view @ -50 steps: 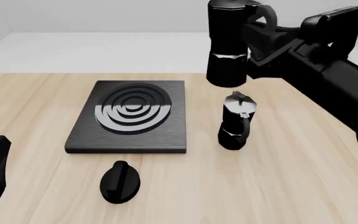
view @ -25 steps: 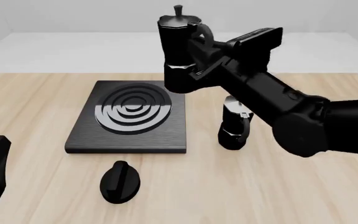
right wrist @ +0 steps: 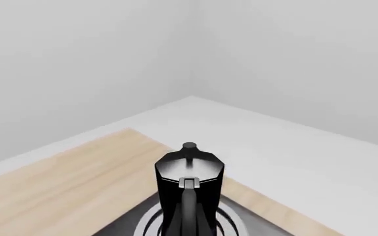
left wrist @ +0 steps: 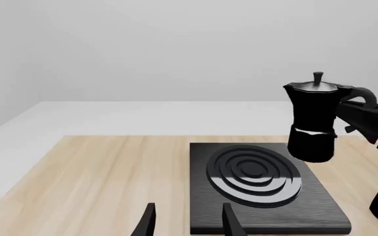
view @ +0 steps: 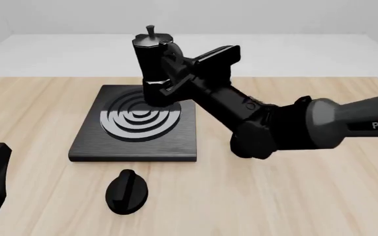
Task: Put the right moka pot on the stove.
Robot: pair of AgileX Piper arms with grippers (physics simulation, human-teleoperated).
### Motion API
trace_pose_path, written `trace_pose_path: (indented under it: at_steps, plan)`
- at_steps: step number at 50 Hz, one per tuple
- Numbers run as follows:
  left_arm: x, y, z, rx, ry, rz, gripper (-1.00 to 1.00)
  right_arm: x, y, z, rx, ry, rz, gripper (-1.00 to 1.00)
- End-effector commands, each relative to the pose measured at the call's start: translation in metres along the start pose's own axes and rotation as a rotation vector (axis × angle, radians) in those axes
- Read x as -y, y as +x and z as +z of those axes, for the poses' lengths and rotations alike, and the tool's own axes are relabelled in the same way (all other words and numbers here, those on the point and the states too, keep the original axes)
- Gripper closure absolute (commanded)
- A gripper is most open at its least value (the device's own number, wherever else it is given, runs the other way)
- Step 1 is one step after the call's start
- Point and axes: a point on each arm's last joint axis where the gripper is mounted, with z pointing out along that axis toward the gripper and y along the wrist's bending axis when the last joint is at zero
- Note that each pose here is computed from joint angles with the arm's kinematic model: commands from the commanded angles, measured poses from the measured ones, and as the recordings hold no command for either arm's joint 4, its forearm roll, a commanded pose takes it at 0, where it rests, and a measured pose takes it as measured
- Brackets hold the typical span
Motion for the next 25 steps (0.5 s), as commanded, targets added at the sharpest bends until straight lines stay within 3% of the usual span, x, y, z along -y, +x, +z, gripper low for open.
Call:
trace_pose_path:
  at_steps: [1,25]
  plan:
    - [0.000,0.000,0.000,0.000,0.000,0.000,-1.00,-0.009,0.002,0.024,0.040,-0.023,0.017,1.00]
    - [0.000,0.000,0.000,0.000,0.000,0.000,-1.00,-0.029,0.028,0.060,0.024,-0.065,0.026,1.00]
